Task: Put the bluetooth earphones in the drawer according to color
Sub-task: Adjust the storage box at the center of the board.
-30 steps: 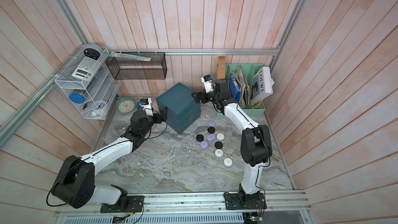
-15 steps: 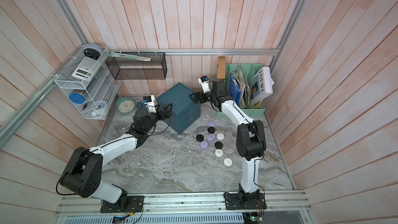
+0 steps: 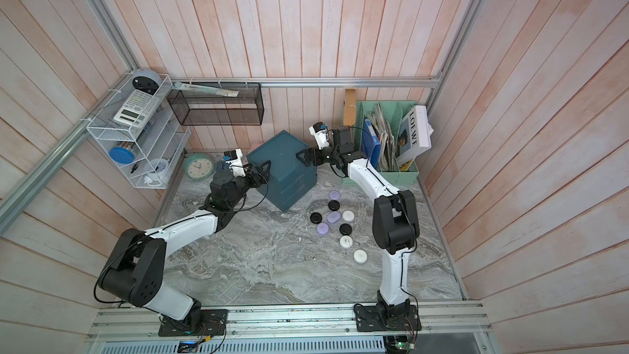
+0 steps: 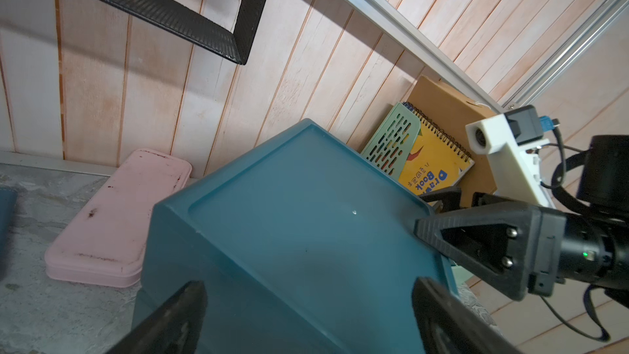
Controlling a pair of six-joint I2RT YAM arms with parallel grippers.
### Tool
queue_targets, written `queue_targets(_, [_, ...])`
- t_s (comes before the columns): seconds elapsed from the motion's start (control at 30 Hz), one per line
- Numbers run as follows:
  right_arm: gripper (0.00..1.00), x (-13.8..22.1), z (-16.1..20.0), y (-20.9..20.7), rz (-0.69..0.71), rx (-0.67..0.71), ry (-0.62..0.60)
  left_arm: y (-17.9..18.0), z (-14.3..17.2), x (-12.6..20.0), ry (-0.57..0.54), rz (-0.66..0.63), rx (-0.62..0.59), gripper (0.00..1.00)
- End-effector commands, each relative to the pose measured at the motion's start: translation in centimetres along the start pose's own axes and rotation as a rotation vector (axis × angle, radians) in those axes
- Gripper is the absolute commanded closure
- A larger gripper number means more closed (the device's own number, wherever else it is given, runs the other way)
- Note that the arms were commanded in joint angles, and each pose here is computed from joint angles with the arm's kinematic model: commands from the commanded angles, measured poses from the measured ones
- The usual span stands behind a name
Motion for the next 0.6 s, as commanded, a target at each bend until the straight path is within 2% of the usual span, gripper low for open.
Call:
queue_targets(0.0, [0.11, -0.3, 2.7, 0.1, -0.002, -0.061, 0.074, 0.6, -0.2, -0.4, -0.005, 0.008, 0.053, 0.0])
queue_targets(0.23, [0.11, 0.4, 3.8, 0.7, -0.023, -0.102, 0.062, 0.9, 0.8, -0.9, 0.066, 0.041, 0.07, 0.0])
queue_targets(0.57, [0.12, 1.4, 6.2, 3.1, -0.06, -0.121, 0.11, 0.9, 0.0, -1.2, 0.07, 0.049, 0.063, 0.0])
Point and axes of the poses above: each gripper's point midway between its finger pads, its own x axis back along the fingers, its own y axis along the line the jaws close on, z = x × y, the point moved 6 cm from there along x, back along the fingers, and after that the axes turned 15 degrees about -x, right-handed, at the moved point
